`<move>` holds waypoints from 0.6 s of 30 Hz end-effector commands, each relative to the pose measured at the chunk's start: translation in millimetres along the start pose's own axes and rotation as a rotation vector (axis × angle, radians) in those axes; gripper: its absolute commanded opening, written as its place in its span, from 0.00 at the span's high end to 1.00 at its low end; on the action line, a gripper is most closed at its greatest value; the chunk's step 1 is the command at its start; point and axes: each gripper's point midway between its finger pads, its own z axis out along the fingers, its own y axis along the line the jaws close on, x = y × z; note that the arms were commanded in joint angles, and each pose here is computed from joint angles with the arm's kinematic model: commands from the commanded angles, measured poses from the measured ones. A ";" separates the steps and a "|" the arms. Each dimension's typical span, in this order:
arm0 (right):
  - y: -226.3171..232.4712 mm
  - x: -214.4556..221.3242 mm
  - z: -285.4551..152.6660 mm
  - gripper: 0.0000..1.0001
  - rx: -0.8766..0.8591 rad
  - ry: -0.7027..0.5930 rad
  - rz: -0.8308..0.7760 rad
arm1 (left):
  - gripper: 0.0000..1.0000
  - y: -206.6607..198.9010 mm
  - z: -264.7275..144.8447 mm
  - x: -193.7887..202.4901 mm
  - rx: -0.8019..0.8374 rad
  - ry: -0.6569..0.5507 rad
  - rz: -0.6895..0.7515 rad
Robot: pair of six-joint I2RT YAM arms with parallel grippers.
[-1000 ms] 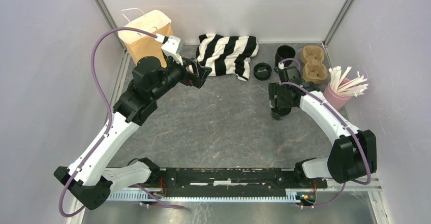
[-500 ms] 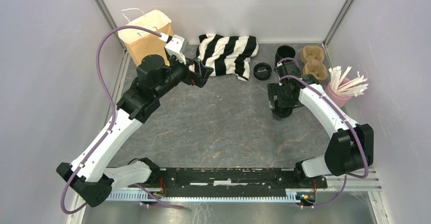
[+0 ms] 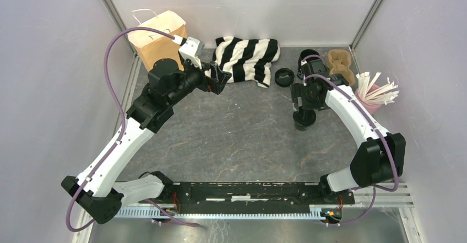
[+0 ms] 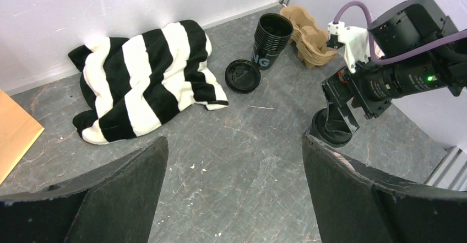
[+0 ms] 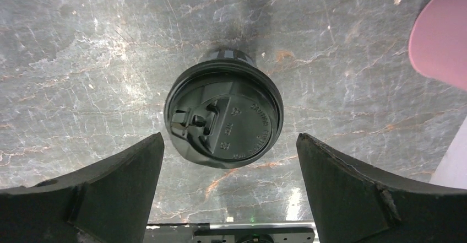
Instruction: Pack the takeout coffee
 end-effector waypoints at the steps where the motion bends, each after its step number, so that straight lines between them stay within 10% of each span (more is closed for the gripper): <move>1: -9.8 -28.4 -24.9 0.03 0.030 -0.087 -0.012 | 0.03 -1.6 -2.2 -18.8 0.004 -0.043 0.047; 18: -153.5 -166.2 -23.3 0.26 0.233 -0.453 0.314 | 0.00 1.6 -20.9 -10.1 -0.013 -0.027 0.113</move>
